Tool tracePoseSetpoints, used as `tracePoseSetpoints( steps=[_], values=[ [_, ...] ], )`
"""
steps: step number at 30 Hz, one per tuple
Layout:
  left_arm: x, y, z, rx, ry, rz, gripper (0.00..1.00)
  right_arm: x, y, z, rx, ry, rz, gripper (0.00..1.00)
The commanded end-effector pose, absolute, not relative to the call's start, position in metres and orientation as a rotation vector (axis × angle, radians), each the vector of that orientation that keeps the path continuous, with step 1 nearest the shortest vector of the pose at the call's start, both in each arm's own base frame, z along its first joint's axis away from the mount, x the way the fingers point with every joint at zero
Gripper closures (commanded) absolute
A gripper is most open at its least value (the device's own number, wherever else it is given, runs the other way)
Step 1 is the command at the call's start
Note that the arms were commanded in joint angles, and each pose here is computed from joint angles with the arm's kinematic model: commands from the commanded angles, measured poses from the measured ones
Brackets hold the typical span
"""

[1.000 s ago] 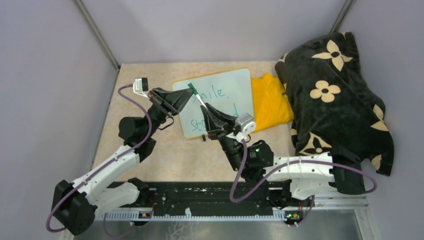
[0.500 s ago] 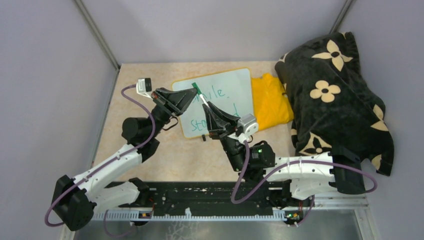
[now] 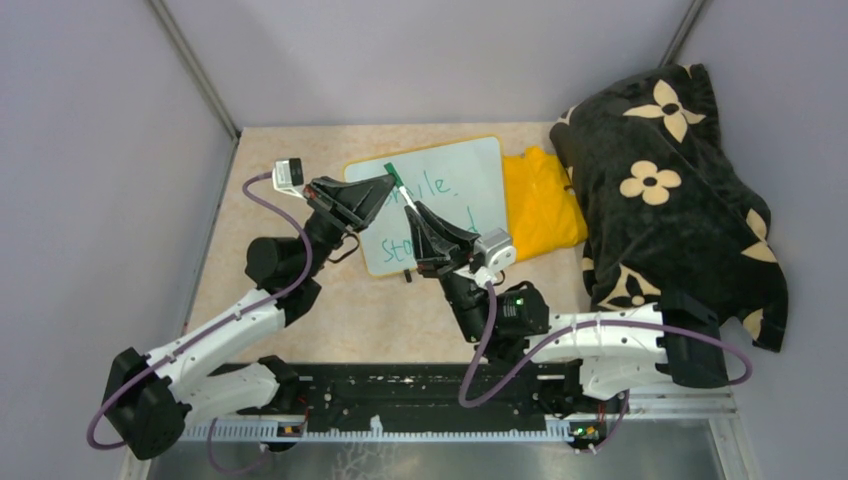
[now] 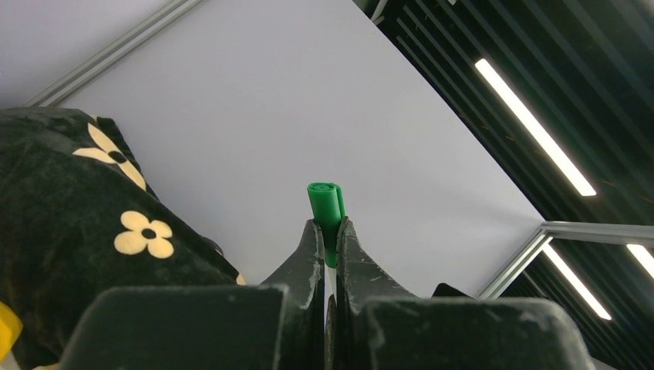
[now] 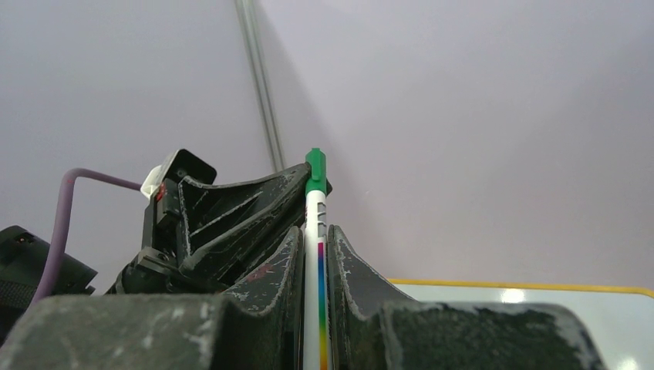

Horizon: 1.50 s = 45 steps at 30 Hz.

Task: Write a sentence on the whiteboard
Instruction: Close the whiteboard marker at the center of the board.

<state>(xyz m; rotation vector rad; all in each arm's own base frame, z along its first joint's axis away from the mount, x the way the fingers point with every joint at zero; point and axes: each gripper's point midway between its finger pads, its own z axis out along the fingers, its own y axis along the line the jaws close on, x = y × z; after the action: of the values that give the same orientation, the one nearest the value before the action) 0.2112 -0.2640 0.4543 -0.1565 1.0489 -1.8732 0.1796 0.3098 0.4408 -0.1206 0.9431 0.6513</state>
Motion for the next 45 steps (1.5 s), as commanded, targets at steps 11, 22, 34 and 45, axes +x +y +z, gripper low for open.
tracePoseSetpoints(
  steps=[11, 22, 34, 45],
  values=[
    [0.16, -0.269, 0.42, 0.025, 1.093, -1.861, 0.64, 0.174, 0.305, 0.478, -0.116, 0.864, 0.719, 1.0],
    [0.162, -0.248, 0.435, -0.01, 1.012, -1.762, 0.09, 0.16, 0.306, 0.479, -0.186, 0.854, 0.812, 1.0],
    [0.169, -0.227, 0.491, 0.008, 0.921, -1.539, 0.1, 0.125, 0.316, 0.473, -0.314, 0.86, 1.055, 1.0],
    [0.164, -0.24, 0.495, 0.083, 0.914, -1.577, 0.37, 0.126, 0.321, 0.467, -0.321, 0.882, 1.062, 1.0]
  ],
)
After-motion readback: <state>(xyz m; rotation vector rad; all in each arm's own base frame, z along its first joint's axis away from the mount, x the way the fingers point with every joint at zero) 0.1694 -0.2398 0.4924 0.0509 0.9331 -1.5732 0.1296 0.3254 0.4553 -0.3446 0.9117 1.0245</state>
